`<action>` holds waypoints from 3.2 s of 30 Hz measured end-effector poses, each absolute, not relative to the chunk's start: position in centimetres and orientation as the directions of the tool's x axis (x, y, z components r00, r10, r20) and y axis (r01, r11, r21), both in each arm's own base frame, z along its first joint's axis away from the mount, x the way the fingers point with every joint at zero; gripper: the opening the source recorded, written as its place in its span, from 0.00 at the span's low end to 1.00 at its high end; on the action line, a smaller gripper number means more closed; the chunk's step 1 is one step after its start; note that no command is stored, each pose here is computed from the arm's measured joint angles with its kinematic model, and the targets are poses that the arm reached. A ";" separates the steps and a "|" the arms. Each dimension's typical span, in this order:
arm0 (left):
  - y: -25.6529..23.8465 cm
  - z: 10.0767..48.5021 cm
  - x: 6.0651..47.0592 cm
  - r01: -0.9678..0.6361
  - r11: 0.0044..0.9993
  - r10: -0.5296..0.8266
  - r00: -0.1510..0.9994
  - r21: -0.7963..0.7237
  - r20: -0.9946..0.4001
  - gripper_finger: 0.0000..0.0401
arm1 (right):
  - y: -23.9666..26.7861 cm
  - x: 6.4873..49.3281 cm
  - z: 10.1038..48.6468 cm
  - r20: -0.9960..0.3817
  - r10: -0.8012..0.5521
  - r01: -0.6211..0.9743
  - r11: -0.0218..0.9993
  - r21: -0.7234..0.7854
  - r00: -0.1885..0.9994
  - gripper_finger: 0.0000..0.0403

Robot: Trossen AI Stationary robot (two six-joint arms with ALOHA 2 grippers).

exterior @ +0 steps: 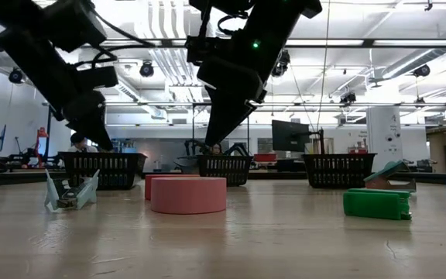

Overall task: Pick and place Stapler, Stapler remover, tape
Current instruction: Put the yellow stapler into the left black bin, then put the black staple remover into the center black bin

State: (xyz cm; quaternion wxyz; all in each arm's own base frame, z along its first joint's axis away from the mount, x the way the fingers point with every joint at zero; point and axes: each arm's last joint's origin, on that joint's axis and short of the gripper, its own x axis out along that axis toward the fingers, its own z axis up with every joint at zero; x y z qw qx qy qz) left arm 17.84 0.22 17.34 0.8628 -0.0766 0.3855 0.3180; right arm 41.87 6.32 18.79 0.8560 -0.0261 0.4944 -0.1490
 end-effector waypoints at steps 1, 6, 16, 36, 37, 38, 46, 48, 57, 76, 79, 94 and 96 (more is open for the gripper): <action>0.3 17.3 17.9 -0.608 0.786 0.491 0.500 0.115 -0.714 0.33 | 6.3 41.9 18.8 -0.838 -0.281 0.230 0.954 -0.191 0.468 0.49; 0.3 17.4 18.4 -0.606 0.790 0.490 0.529 0.097 -0.693 0.42 | 6.3 42.0 18.9 -0.832 -0.279 0.232 0.955 -0.186 0.480 0.49; 0.3 17.6 18.6 -0.589 0.802 0.486 0.544 0.101 -0.684 0.42 | 6.3 42.1 18.9 -0.829 -0.278 0.233 0.955 -0.183 0.485 0.48; -0.5 19.4 20.7 -0.341 0.939 0.259 0.782 -0.041 -0.567 0.42 | 6.4 42.1 18.9 -0.829 -0.277 0.233 0.955 -0.183 0.486 0.48; -0.6 19.6 20.9 -0.309 0.950 0.234 0.804 -0.050 -0.546 0.42 | 6.4 42.1 18.9 -0.829 -0.277 0.233 0.955 -0.182 0.486 0.48; -0.7 19.8 21.0 -0.278 0.959 0.206 0.825 -0.062 -0.526 0.41 | 6.4 42.1 18.9 -0.829 -0.277 0.233 0.955 -0.182 0.486 0.48; -1.4 20.7 21.6 -0.114 0.988 0.058 0.893 -0.101 -0.446 0.40 | 6.4 42.1 18.9 -0.829 -0.277 0.233 0.955 -0.183 0.486 0.48; -1.5 20.7 21.6 -0.103 0.990 0.052 0.894 -0.091 -0.446 0.40 | 6.4 42.1 18.9 -0.827 -0.277 0.234 0.955 -0.181 0.489 0.48; -1.7 20.7 21.6 -0.097 0.991 0.044 0.894 -0.095 -0.446 0.39 | 6.3 43.1 19.5 -0.770 -0.264 0.264 0.956 -0.129 0.581 0.48; -2.6 19.9 22.4 -0.079 0.988 0.010 0.892 -0.135 -0.452 0.38 | 7.1 37.3 23.0 -0.916 -0.213 0.259 0.958 -0.127 0.339 0.48; -2.7 19.1 23.4 -0.111 0.981 0.029 0.897 -0.162 -0.440 0.38 | 7.7 35.7 22.7 -0.913 -0.196 0.234 0.965 -0.116 0.357 0.48; -2.3 15.6 27.3 -0.391 0.888 0.226 0.830 -0.242 -0.511 0.37 | 6.0 30.6 18.9 -0.828 -0.161 0.318 0.948 0.021 0.537 0.48; -2.0 15.5 27.5 -0.409 0.882 0.243 0.821 -0.234 -0.516 0.37 | 5.9 30.2 19.2 -0.822 -0.158 0.316 0.948 0.028 0.547 0.48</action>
